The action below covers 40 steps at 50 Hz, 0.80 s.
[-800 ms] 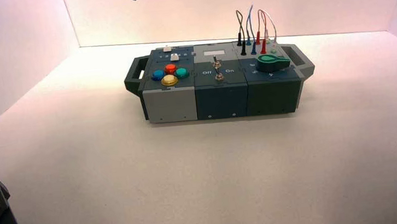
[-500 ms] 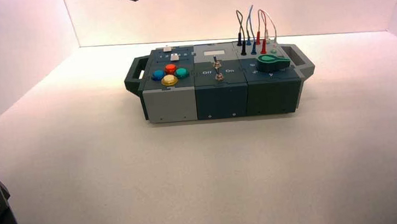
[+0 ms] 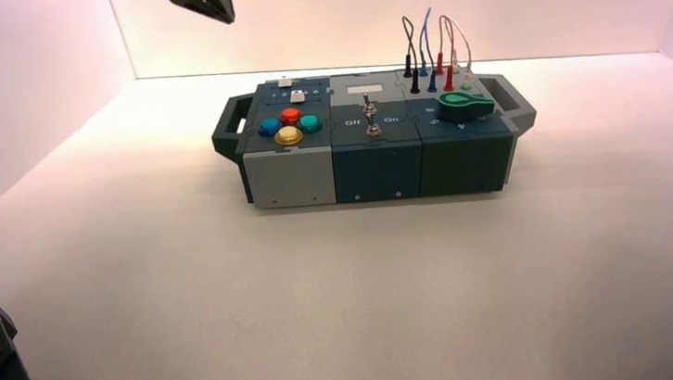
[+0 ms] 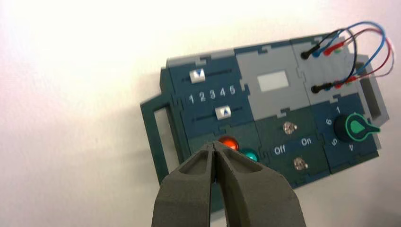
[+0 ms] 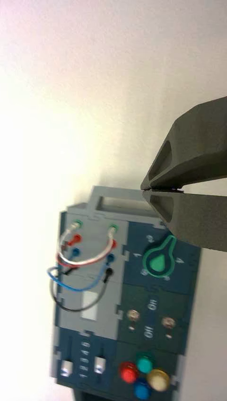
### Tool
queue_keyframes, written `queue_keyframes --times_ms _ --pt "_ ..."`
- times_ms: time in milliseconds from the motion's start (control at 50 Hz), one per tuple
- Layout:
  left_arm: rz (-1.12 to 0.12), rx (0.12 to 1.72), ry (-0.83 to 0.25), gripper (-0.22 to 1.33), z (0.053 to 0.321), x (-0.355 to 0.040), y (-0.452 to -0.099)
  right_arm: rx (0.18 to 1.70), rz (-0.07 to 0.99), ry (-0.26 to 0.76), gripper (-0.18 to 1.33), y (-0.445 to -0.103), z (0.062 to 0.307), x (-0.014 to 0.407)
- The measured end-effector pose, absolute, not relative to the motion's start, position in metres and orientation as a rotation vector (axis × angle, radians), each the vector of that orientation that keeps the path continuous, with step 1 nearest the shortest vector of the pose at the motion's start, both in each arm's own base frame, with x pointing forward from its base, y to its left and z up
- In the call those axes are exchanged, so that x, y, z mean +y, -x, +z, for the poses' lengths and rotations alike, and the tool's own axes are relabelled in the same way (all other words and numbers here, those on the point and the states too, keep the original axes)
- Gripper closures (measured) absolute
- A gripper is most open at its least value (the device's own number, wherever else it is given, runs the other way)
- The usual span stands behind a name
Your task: Flip the top switch on with the right gripper.
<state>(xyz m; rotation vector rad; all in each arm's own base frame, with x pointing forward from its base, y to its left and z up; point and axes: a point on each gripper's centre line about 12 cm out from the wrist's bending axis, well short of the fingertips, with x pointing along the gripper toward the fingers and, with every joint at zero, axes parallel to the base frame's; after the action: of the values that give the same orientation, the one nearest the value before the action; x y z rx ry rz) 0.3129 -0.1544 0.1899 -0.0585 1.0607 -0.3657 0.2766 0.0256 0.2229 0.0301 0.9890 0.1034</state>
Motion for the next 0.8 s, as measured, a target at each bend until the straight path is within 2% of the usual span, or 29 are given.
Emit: queue_keyframes --times_ms 120,280,400,600,800 --pt "-0.356 1.112 0.065 1.28 0.181 -0.154 -0.310 1.034 0.159 -0.002 1.29 -0.273 0.225 0.041" --pt "-0.336 1.201 0.086 1.28 0.173 -0.156 -0.310 1.093 0.268 0.062 1.29 -0.266 0.239 0.072" --pt "-0.326 1.251 0.083 1.28 0.167 -0.158 -0.314 1.117 0.297 0.078 1.29 -0.265 0.249 0.080" --pt "-0.306 1.306 0.050 1.28 0.146 -0.159 -0.327 1.161 0.343 0.035 1.29 -0.261 0.260 0.091" --pt "-0.302 1.332 -0.032 1.28 0.127 -0.154 -0.344 1.175 0.422 0.071 1.29 -0.254 0.259 0.114"
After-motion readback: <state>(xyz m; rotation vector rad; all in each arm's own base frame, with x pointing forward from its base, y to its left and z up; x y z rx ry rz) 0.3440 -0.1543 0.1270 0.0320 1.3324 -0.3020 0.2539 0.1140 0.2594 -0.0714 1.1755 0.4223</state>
